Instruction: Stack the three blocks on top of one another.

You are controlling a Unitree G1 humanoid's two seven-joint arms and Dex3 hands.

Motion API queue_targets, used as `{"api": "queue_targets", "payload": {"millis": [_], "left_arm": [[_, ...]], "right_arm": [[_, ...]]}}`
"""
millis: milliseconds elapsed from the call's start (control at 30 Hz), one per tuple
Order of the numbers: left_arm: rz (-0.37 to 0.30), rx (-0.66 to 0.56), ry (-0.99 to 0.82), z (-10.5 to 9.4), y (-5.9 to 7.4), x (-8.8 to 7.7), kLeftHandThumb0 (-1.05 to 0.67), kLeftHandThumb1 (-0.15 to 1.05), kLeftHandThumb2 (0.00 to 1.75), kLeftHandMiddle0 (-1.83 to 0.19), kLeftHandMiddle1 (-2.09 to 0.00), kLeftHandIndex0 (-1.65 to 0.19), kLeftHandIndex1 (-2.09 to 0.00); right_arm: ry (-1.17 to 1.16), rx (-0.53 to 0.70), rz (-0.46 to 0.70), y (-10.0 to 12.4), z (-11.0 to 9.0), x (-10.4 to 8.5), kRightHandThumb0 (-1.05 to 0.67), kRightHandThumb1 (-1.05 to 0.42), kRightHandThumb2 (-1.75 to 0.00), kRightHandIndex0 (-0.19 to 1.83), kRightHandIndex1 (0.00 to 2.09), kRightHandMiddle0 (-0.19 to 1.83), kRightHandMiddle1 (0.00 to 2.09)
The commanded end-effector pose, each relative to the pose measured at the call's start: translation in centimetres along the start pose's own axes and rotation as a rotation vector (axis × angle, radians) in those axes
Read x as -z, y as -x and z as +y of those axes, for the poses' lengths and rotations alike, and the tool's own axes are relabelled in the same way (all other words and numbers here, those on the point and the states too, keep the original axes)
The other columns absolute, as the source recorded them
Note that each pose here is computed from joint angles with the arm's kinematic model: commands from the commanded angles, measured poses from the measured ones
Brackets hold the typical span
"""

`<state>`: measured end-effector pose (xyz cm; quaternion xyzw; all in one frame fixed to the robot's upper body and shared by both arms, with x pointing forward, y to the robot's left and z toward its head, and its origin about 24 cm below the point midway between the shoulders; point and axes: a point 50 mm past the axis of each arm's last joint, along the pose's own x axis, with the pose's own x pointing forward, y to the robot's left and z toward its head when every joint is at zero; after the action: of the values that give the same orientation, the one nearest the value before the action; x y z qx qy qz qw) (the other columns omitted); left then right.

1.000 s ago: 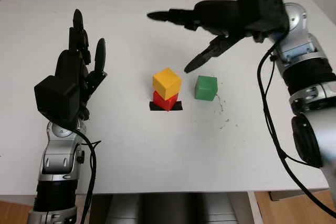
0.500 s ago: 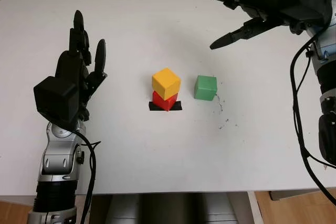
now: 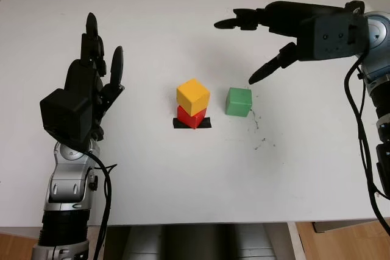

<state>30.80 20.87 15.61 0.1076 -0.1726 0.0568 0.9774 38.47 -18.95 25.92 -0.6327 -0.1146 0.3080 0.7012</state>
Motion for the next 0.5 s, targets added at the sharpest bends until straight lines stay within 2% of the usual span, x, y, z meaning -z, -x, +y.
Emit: {"api": "queue_targets", "payload": {"millis": [0,267,467], "left_arm": [[-0.005,-0.005,-0.005,0.0,0.1,-0.2,-0.7,1.05,0.57,0.12,-0.06,0.12,-0.06],[-0.002,0.0,-0.008,0.1,0.0,-0.1,-0.68,1.05,0.57,0.12,-0.05,0.13,-0.06],[-0.004,-0.004,-0.004,0.1,0.1,-0.1,-0.68,1.05,0.56,0.12,-0.05,0.12,-0.06]], "right_arm": [[0.029,-0.005,0.016,0.0,0.4,-0.2,-0.59,-0.82,-0.05,-0.06,0.06,0.21,0.13],[0.082,-0.019,0.058,0.0,3.2,-0.6,-0.63,-0.83,-0.05,-0.04,0.07,0.25,0.11],[0.106,-0.04,0.099,0.1,4.4,0.0,-0.73,-0.83,-0.05,0.0,0.08,0.3,0.1]]}}
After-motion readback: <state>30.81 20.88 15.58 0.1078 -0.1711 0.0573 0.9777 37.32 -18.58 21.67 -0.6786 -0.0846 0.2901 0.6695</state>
